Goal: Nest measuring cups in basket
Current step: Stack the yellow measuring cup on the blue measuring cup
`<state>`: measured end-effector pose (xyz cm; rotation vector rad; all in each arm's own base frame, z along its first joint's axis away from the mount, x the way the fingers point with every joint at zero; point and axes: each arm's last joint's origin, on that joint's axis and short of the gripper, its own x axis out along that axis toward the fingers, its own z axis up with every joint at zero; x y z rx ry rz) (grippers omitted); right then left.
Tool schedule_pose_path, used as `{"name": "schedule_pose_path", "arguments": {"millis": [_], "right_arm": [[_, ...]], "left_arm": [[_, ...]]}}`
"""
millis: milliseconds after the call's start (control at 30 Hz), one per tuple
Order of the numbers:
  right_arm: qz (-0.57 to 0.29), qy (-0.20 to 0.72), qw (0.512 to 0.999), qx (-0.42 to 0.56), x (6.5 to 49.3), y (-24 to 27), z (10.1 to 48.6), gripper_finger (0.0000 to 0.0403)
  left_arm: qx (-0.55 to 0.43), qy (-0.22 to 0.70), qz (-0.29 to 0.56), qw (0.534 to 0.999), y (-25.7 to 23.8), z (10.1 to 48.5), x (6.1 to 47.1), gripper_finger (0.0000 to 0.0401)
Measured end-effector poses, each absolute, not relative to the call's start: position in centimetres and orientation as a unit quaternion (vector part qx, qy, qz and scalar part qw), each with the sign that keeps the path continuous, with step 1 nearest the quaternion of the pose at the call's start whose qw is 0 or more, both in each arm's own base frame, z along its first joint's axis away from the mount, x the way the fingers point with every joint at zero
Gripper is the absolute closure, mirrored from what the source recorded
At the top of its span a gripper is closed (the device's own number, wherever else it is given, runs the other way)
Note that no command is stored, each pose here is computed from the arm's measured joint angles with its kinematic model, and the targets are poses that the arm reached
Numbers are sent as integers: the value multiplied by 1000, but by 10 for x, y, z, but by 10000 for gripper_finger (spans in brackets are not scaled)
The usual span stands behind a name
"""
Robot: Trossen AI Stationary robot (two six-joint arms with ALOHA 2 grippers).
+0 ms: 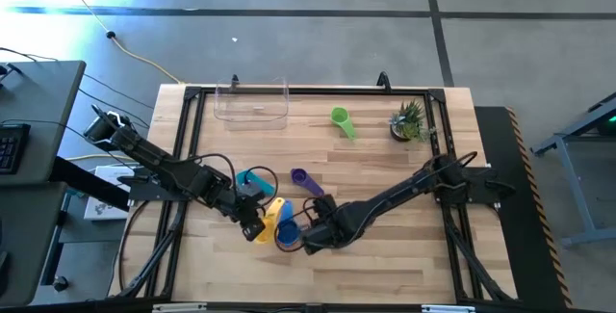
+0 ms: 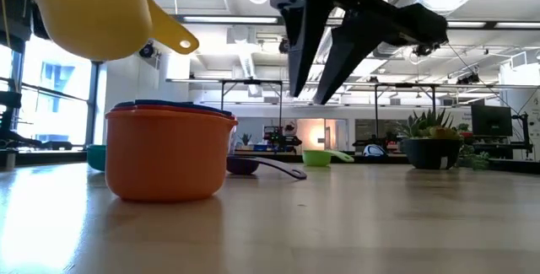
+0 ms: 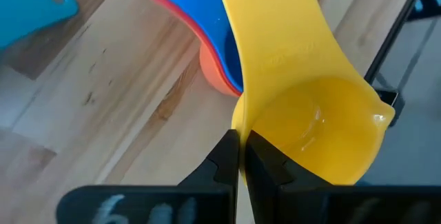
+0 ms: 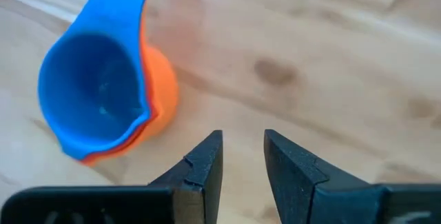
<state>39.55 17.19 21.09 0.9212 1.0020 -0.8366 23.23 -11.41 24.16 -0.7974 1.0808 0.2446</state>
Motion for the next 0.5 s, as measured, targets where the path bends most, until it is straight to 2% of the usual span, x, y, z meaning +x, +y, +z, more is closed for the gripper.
{"name": "schedule_pose_path", "arguments": {"millis": [167,500], "right_arm": [[-370,472,717,356,389,148,231,305],[-303,503,776,229,386,98,268,305]], "left_arm": [[-412,475,143,764,-114,243,235,396],[-475,414,192,753,-114,246,239,396]]}}
